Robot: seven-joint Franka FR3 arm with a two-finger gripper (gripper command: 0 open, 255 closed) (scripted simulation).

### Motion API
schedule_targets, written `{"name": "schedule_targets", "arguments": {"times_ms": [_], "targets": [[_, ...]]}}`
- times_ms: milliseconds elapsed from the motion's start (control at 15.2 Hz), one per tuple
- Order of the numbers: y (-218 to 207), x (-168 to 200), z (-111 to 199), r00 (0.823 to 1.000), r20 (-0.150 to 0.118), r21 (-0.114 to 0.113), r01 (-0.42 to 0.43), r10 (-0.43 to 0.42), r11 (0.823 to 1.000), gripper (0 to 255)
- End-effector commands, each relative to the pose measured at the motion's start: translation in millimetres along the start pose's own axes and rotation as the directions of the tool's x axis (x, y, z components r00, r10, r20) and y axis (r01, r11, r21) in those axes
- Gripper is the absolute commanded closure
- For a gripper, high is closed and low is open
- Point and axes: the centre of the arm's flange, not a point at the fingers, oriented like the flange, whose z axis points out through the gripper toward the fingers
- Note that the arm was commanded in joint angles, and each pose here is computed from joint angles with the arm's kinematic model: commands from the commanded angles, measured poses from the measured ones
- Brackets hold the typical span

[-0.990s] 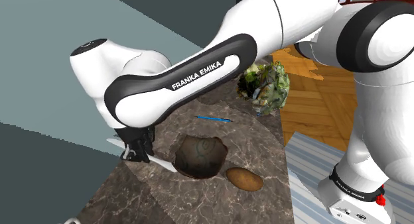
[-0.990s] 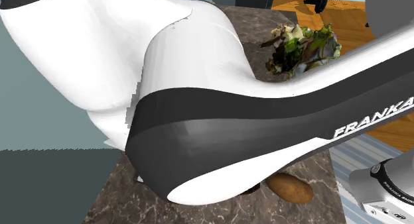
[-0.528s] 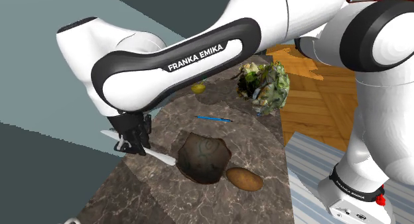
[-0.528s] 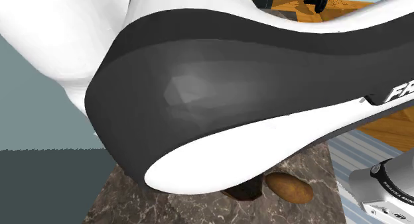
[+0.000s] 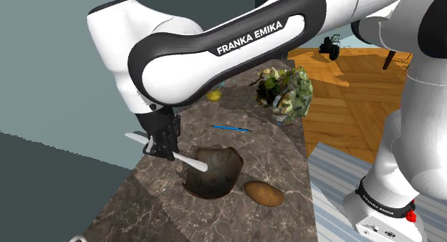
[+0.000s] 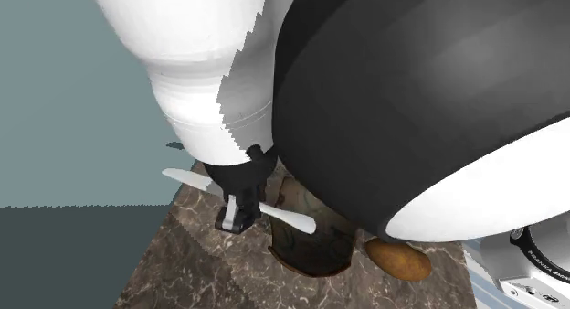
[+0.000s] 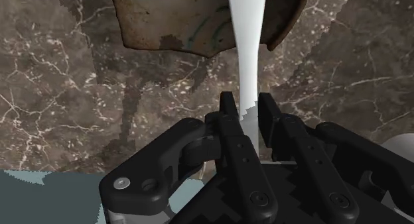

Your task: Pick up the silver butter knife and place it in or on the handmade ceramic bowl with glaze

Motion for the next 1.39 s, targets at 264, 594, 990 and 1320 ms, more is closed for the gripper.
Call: {"name": "schedule_targets", "arguments": {"times_ms": [264, 594, 990, 1320], "targets": [[25.7, -74.7, -5.2, 1.000, 0.000, 0.000, -0.001, 0.001, 1.000, 255], [37.9, -111.3, 3.1, 1.000, 0.000, 0.000, -0.001, 0.001, 1.000, 255], [36.5, -111.2, 34.7, 1.000, 0.000, 0.000, -0.001, 0.001, 1.000, 255], [35.4, -111.0, 61.1, 1.000, 0.000, 0.000, -0.001, 0.001, 1.000, 255]]}}
